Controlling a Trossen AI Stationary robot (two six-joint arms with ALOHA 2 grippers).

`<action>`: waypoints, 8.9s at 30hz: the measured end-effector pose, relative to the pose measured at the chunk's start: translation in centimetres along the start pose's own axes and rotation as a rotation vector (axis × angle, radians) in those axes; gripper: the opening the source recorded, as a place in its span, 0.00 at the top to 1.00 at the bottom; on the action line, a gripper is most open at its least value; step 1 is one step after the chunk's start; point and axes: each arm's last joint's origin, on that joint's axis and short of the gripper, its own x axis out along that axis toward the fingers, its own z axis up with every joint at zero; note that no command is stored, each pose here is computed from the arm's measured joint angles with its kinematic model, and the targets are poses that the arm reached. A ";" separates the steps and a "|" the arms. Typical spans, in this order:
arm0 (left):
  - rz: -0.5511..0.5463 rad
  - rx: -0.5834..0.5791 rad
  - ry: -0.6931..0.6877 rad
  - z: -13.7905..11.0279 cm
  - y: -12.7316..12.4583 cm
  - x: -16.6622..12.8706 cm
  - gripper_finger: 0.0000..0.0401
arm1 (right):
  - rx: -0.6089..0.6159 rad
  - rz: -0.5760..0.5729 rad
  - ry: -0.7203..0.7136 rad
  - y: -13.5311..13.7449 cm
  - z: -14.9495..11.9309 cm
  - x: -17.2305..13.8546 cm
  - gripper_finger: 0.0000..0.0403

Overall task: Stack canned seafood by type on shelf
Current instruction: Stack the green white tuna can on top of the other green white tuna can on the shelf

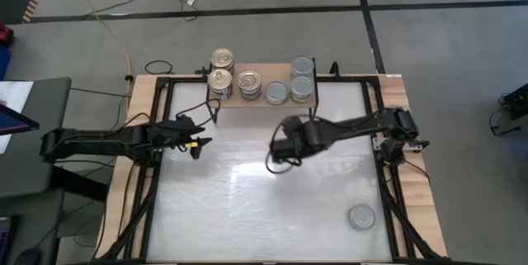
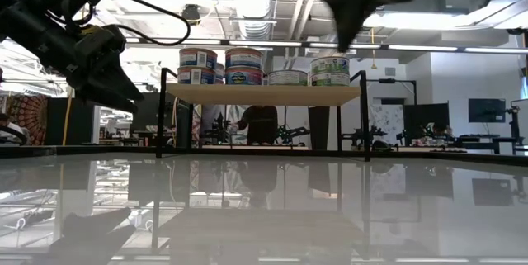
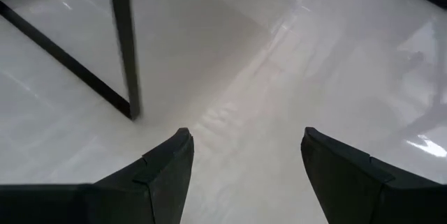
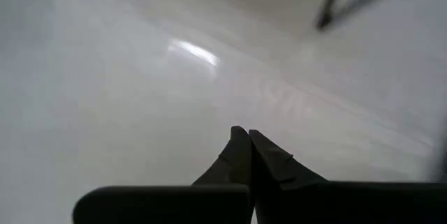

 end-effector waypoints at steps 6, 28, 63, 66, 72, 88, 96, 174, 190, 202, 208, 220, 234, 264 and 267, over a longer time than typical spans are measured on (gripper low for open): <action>-0.009 0.004 0.062 1.4 -0.8 -1.4 0.37 | -0.053 -0.050 0.020 -1.0 -4.5 -1.3 0.96; -0.098 0.440 -0.170 4.0 -3.1 -2.7 0.37 | -0.073 0.381 -0.072 -7.1 -9.4 -0.7 0.95; -0.457 0.304 -0.486 -1.7 -0.7 -2.6 0.37 | -0.237 0.183 0.684 -10.7 -19.8 0.7 0.95; -0.444 0.320 -0.439 -2.1 -0.6 -2.4 0.37 | -0.232 0.195 0.700 -11.4 -22.4 0.8 0.95; -0.428 0.341 -0.364 -2.8 -0.4 -2.0 0.37 | -0.210 0.130 0.655 -13.2 -25.0 1.4 0.95; -0.430 0.338 -0.375 -2.7 -0.5 -2.0 0.37 | -0.154 0.282 0.554 -12.3 -24.0 5.2 0.95; -0.430 0.337 -0.375 -2.7 -0.5 -2.0 0.37 | -0.147 0.461 0.390 -9.5 -19.5 6.8 0.95; -0.475 -0.178 -0.257 -1.9 -0.6 -2.5 0.37 | -0.041 0.662 -0.068 6.9 2.6 5.9 0.93; -0.318 -0.345 0.107 -1.0 -4.7 0.6 0.44 | 0.151 0.594 -0.069 -4.3 -10.8 6.7 0.95; -0.159 -0.259 0.113 -0.2 -11.2 4.2 0.44 | 0.202 0.818 -0.200 -6.4 -10.5 11.8 0.92; -0.092 -0.328 0.106 -1.3 -13.2 6.0 0.44 | 0.124 0.803 -0.257 -4.7 -9.0 11.6 0.96; -0.123 -0.560 0.124 -4.0 -14.6 9.1 0.44 | 0.184 0.770 -0.188 -0.6 -7.1 14.0 0.65; -0.126 -0.602 0.149 -4.5 -14.6 9.7 0.44 | 0.145 0.807 -0.079 1.9 -6.2 15.7 0.52; -0.086 -0.861 0.261 -5.1 -14.4 9.6 0.44 | 0.153 0.798 -0.064 2.3 -6.5 16.4 0.89; -0.088 -0.905 0.274 -5.3 -14.6 9.4 0.44 | 0.140 0.797 -0.069 2.3 -6.5 16.4 0.91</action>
